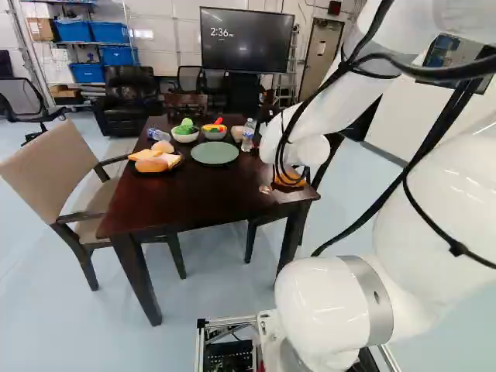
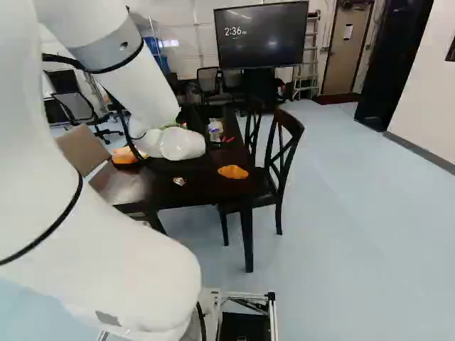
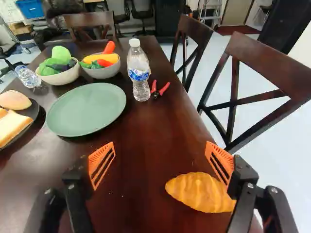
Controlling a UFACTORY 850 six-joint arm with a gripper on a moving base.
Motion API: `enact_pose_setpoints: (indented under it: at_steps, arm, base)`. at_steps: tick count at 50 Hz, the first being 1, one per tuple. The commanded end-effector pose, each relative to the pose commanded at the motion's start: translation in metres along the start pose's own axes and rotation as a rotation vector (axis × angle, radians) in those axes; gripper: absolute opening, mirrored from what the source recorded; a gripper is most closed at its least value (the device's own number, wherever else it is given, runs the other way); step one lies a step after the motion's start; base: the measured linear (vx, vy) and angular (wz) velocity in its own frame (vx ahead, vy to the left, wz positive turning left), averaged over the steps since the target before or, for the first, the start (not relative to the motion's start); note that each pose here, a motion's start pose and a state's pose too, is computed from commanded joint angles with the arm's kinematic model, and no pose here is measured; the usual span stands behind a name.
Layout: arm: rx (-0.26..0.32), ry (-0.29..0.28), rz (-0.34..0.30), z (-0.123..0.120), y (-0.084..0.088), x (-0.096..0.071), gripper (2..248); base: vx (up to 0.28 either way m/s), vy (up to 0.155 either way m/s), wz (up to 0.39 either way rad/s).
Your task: Move the croissant to the empty plate
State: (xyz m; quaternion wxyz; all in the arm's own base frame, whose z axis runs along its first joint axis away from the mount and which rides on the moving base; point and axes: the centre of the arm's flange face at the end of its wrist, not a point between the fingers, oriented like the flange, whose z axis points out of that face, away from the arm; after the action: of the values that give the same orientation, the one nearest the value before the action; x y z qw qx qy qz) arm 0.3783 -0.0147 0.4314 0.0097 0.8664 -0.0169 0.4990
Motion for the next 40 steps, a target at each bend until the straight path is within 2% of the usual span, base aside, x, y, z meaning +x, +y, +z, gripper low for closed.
enact_pose_setpoints:
  at_steps: [19, 40]
  arm:
    - [-0.018, -0.093, 0.012, -0.002, 0.008, 0.010, 247]
    - [-0.042, -0.193, 0.030, 0.005, 0.021, 0.030, 247]
  base:
    - [0.000, 0.000, 0.000]
    - [0.000, 0.000, 0.000]
